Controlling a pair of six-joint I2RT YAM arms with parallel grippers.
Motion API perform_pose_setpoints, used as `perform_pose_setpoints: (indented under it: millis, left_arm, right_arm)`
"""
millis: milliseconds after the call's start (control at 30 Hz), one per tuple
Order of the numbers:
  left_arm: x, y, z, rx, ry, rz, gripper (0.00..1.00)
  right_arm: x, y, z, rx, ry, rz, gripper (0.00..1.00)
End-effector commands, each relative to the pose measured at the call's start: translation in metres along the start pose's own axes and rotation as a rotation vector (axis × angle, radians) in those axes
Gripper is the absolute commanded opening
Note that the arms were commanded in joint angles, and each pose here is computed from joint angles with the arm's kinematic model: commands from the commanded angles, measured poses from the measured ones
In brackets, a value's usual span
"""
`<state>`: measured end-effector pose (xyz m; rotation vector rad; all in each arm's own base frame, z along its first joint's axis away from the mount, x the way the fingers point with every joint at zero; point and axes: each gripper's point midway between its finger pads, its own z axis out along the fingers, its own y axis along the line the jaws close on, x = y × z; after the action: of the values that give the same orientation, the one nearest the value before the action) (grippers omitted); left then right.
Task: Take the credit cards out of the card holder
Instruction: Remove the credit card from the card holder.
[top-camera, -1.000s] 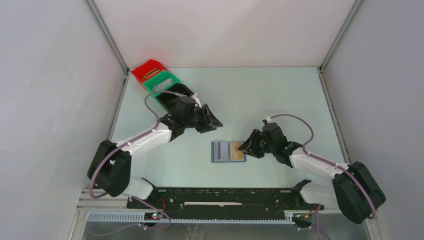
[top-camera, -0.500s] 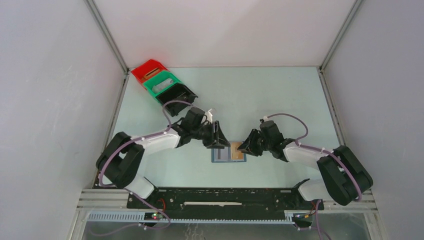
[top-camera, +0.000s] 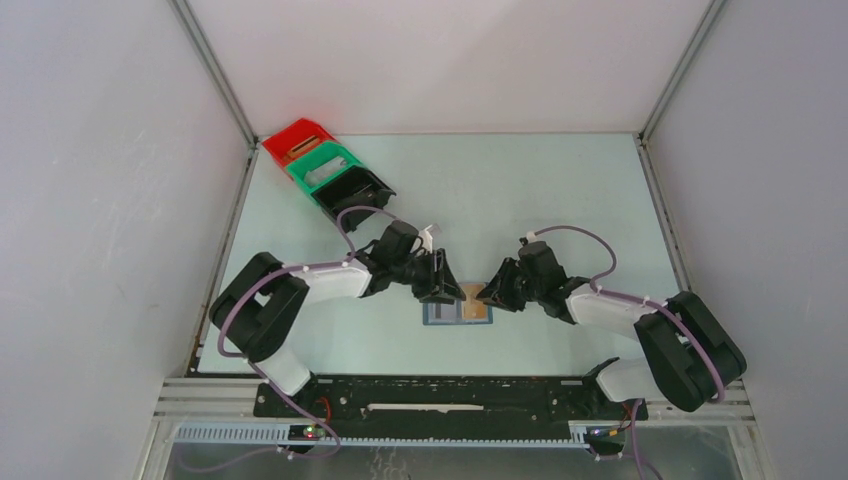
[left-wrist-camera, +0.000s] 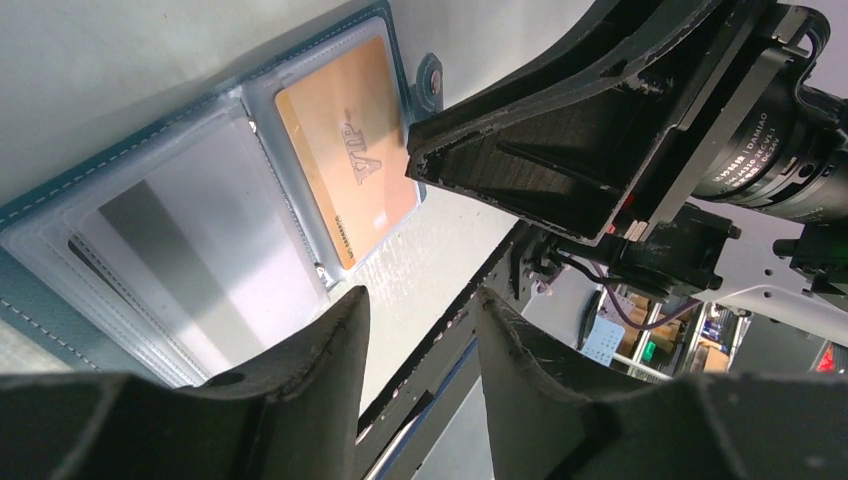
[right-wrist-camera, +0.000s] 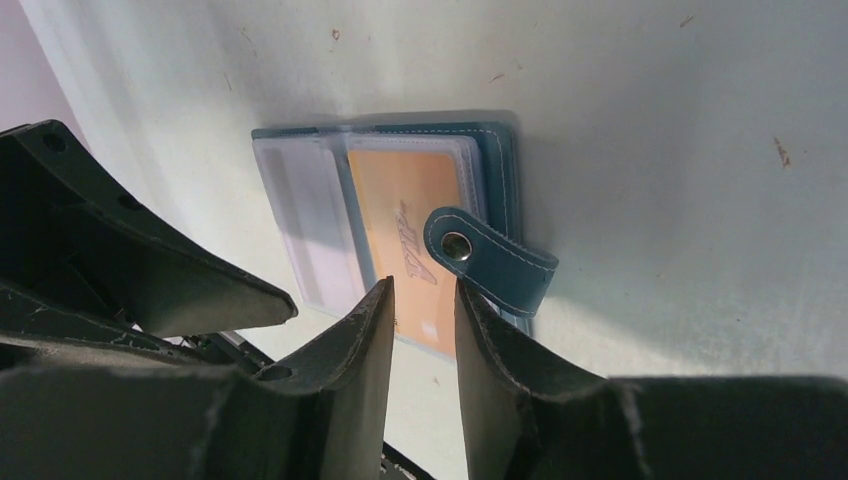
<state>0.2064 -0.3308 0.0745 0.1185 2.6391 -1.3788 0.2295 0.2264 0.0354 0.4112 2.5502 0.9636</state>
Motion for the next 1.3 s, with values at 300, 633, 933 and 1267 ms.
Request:
perform_pose_setpoints:
  millis: [300, 633, 933, 1267]
  left_arm:
    - [-0.002, 0.02, 0.016, -0.03, -0.013, -0.036, 0.48]
    - [-0.005, 0.014, 0.018, -0.008, -0.01, -0.033, 0.48]
    - [0.0, 0.033, 0.025, -0.058, -0.006, -0.069, 0.48]
    - [0.004, 0.052, 0.029, -0.109, -0.008, -0.077, 0.47]
  right_arm:
    - [-0.003, 0.008, 0.0, 0.024, -0.043, -0.067, 0.37]
    - [-0.005, 0.004, -0.004, 0.047, -0.061, -0.085, 0.37]
    - [0.002, 0.01, 0.0, 0.023, -0.041, -0.095, 0.36]
    - [0.009, 0.012, 0.007, -0.007, 0.007, -0.089, 0.36]
